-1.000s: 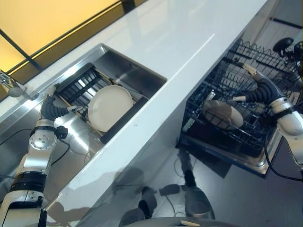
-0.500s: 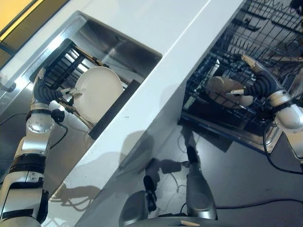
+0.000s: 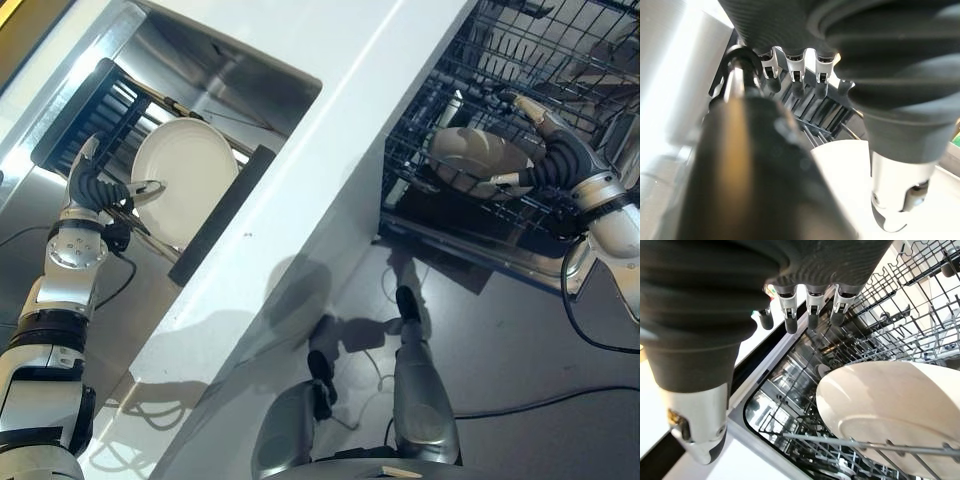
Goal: Pick up plates and place into dishwasher.
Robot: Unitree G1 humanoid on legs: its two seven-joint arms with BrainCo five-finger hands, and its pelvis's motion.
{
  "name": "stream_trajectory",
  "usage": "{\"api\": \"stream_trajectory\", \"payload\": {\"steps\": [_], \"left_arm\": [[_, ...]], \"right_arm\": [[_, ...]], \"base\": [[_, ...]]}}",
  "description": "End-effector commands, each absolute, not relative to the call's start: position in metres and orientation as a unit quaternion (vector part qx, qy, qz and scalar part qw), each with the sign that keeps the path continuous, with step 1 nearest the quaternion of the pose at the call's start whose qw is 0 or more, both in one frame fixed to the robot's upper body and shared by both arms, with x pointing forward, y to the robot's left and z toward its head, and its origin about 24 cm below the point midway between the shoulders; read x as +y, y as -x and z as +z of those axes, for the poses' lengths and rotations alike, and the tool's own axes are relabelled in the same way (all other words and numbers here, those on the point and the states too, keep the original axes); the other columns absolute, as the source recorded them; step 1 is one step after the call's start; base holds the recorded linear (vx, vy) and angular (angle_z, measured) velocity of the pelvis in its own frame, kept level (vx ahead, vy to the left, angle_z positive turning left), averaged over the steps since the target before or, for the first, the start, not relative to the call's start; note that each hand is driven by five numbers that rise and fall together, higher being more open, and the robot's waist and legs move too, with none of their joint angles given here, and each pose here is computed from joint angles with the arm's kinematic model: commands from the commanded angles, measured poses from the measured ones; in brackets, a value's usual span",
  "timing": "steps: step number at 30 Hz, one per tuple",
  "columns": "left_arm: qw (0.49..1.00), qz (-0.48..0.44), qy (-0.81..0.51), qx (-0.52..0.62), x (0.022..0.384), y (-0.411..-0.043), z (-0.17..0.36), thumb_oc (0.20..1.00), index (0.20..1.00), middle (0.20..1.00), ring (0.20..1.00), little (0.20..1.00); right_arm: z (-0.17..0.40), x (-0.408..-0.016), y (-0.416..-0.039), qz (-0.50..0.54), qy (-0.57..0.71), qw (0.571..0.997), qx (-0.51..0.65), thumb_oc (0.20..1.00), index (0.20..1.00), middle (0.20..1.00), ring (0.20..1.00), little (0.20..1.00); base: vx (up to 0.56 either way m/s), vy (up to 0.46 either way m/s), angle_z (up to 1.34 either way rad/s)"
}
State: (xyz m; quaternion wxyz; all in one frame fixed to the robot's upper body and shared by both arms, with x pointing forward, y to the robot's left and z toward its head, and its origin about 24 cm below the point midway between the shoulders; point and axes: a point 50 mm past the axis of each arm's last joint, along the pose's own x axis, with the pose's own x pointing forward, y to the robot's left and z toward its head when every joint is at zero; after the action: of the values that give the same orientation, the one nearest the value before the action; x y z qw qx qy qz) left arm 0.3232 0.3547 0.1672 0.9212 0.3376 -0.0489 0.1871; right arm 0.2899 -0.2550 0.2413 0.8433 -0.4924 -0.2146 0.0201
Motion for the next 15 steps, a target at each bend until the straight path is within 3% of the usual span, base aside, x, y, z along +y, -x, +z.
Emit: {"api": "stream_trajectory", "payload": {"steps": [1, 9, 15], "left_arm": [[0.916, 0.219, -0.337, -0.001, 0.384, -0.311, 0.164, 1.000, 1.000, 1.000, 1.000, 1.000], [0.920, 0.217, -0.323, 0.050, 0.396, -0.307, 0.155, 1.000, 1.000, 1.000, 1.000, 1.000], [0.964, 0.102, -0.228, 0.086, 0.387, -0.307, 0.135, 1.000, 1.000, 1.000, 1.000, 1.000]], "right_arm": [[0.281, -0.245, -0.282, 0.014, 0.504, 0.815, -0.286, 1.000, 1.000, 1.000, 1.000, 1.000], [0.286, -0.245, -0.282, 0.016, 0.511, 0.811, -0.284, 1.000, 1.000, 1.000, 1.000, 1.000], [0.289, -0.245, -0.281, 0.020, 0.515, 0.809, -0.283, 1.000, 1.000, 1.000, 1.000, 1.000]], "base": [[0.07, 0.091, -0.03], [0.04, 0.052, -0.02], [0.01, 0.043, -0.01]]}}
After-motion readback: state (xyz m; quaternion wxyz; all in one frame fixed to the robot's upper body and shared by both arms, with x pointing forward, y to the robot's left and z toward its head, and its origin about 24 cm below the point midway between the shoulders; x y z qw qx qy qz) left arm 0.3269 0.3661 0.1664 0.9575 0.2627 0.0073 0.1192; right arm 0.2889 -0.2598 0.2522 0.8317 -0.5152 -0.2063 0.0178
